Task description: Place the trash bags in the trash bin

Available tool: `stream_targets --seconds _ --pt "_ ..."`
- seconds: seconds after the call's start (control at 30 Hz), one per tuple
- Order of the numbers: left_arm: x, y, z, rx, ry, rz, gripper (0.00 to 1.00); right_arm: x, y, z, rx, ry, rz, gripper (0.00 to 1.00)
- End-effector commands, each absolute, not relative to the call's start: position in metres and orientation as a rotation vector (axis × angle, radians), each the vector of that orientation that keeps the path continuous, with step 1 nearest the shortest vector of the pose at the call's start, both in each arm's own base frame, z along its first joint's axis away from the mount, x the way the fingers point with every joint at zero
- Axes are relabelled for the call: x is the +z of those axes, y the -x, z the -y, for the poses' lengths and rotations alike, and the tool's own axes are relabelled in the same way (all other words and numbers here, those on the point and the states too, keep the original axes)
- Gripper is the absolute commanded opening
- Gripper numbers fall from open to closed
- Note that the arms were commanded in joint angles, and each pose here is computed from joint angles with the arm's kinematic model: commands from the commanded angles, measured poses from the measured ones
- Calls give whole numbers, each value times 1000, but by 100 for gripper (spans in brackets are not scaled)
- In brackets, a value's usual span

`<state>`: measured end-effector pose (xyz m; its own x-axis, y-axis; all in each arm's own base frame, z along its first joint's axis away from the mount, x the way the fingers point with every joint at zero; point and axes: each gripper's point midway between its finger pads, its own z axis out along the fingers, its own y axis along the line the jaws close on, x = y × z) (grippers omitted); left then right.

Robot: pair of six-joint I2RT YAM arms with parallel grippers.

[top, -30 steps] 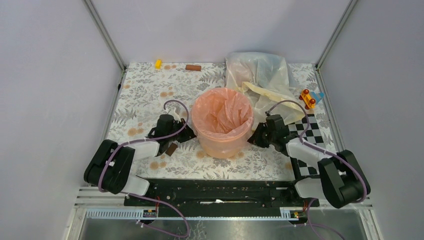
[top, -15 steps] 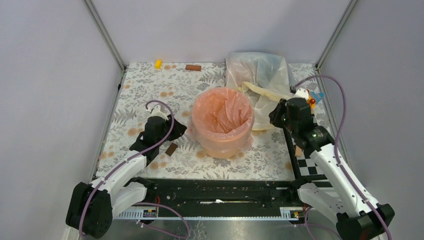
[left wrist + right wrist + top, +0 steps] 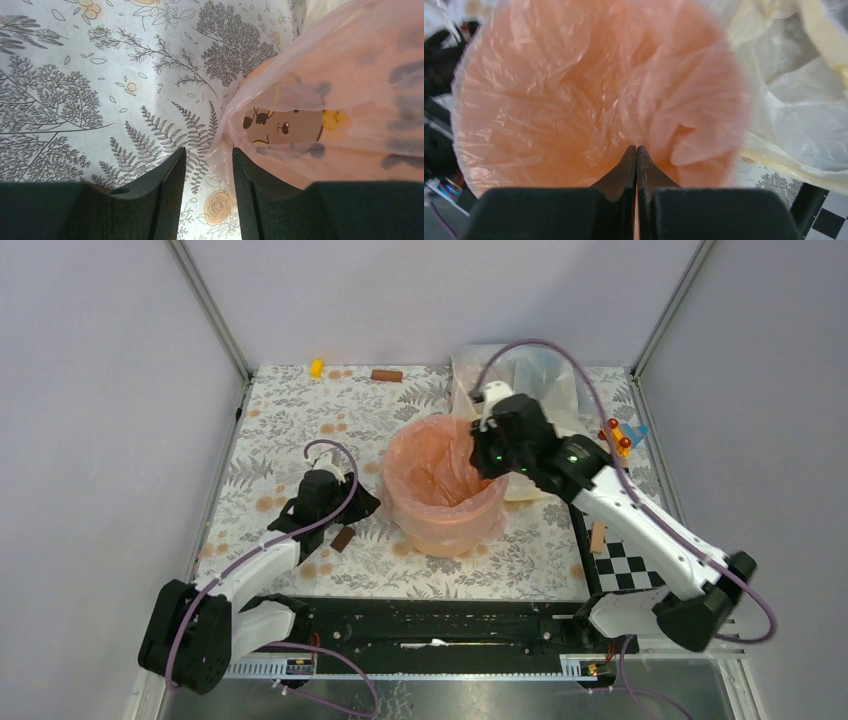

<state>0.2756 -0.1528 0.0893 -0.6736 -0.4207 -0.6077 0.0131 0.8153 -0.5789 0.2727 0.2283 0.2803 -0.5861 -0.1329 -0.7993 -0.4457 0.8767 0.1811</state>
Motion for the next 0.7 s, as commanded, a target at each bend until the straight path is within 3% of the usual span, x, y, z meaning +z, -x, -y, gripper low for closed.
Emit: stream_targets --seconds 0.0,0.17,0.37,0.67 --pt "114 -298 170 -780 215 -2152 41 260 -266 -258 335 660 -2225 0" --pt "106 -305 175 -780 187 -2177 35 221 -273 -277 135 784 -2315 0" --pt "87 -308 186 -807 139 -2249 21 190 -268 -287 152 811 -2379 0" --pt "71 -309 195 -863 140 -2275 17 144 -256 -282 153 831 -2452 0"
